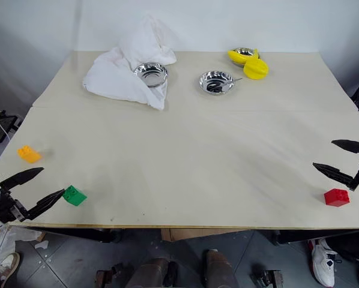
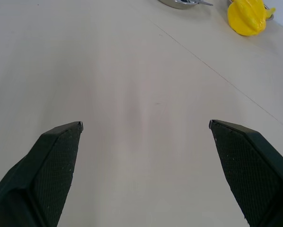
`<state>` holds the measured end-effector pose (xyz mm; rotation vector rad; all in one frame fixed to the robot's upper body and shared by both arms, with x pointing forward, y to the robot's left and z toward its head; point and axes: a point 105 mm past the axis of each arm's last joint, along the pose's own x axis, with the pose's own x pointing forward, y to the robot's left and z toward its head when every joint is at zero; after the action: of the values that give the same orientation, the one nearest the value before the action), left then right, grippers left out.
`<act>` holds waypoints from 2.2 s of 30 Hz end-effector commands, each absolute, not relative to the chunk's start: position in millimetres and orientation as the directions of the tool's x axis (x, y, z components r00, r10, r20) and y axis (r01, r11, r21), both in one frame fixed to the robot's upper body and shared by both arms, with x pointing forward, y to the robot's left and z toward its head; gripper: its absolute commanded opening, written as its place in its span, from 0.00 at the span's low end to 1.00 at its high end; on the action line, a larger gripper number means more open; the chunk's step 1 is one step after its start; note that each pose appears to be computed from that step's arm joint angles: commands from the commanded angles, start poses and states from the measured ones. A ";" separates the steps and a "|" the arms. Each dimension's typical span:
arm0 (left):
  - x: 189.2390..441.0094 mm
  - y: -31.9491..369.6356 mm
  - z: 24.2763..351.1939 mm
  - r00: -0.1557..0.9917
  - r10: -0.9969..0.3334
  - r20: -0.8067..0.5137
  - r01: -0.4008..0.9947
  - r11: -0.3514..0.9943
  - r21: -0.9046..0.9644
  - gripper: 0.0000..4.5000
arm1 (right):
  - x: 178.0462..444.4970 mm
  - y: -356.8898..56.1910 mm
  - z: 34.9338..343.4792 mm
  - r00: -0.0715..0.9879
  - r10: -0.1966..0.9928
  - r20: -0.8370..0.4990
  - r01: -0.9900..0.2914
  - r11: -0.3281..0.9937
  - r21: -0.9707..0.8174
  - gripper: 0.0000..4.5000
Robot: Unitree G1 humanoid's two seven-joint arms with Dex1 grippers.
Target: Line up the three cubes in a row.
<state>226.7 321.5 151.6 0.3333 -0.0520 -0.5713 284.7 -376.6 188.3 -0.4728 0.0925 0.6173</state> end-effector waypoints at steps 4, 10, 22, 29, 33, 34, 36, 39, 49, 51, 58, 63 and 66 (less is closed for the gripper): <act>232.7 310.2 173.7 0.805 -0.593 0.028 0.561 0.776 0.289 0.99 | 279.6 -383.5 206.3 0.855 0.497 -0.147 -0.506 0.739 -0.446 1.00; 230.6 264.6 176.0 0.619 -0.785 0.005 0.766 0.605 0.218 0.99 | 242.5 -414.9 216.7 0.924 0.368 -0.104 -0.374 0.812 -0.448 1.00; 241.1 185.6 165.9 0.369 -0.927 -0.064 0.909 0.346 0.234 0.99 | 139.6 -455.6 190.7 0.900 0.199 -0.387 -0.326 0.898 -0.295 1.00; 237.7 178.6 166.9 0.346 -0.936 -0.062 0.915 0.322 0.242 0.99 | 148.8 -450.2 185.9 0.824 0.239 -0.514 -0.427 0.857 -0.287 1.00; 237.1 177.4 167.1 0.358 -0.931 -0.067 0.907 0.329 0.263 0.99 | 166.5 -438.7 177.2 0.714 0.285 -0.639 -0.571 0.765 -0.297 1.00; 236.9 176.9 167.2 0.358 -0.931 -0.068 0.906 0.329 0.265 0.99 | 173.2 -436.9 174.8 0.688 0.280 -0.670 -0.600 0.739 -0.307 1.00; 237.4 176.3 168.2 0.362 -0.930 -0.065 0.903 0.333 0.270 0.99 | 188.2 -433.1 171.6 0.645 0.269 -0.715 -0.644 0.696 -0.318 1.00; 237.7 175.8 169.4 0.367 -0.928 -0.064 0.901 0.337 0.273 0.99 | 207.5 -428.9 169.1 0.597 0.250 -0.762 -0.690 0.645 -0.329 1.00; 232.1 169.3 176.0 0.383 -0.922 -0.056 0.888 0.351 0.297 0.99 | 264.0 -410.7 164.5 0.500 0.212 -0.840 -0.787 0.515 -0.339 1.00; 231.6 168.9 177.4 0.388 -0.920 -0.057 0.886 0.355 0.299 0.99 | 265.1 -410.4 162.2 0.473 0.207 -0.856 -0.802 0.503 -0.322 1.00; 230.3 169.4 181.2 0.399 -0.915 -0.063 0.882 0.364 0.300 0.99 | 254.5 -405.6 157.6 0.338 0.242 -0.909 -0.860 0.471 -0.194 1.00; 230.8 167.8 182.7 0.401 -0.914 -0.064 0.881 0.365 0.301 0.99 | 259.7 -406.0 164.7 0.369 0.222 -0.902 -0.863 0.442 -0.244 1.00; 232.2 162.8 183.3 0.394 -0.917 -0.059 0.883 0.360 0.301 0.99 | 254.6 -410.9 164.8 0.332 0.177 -0.926 -0.889 0.386 -0.245 1.00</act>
<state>235.1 168.2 175.0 0.2826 -0.0911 -1.1502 263.0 -404.9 154.8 -0.8647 0.9377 0.8184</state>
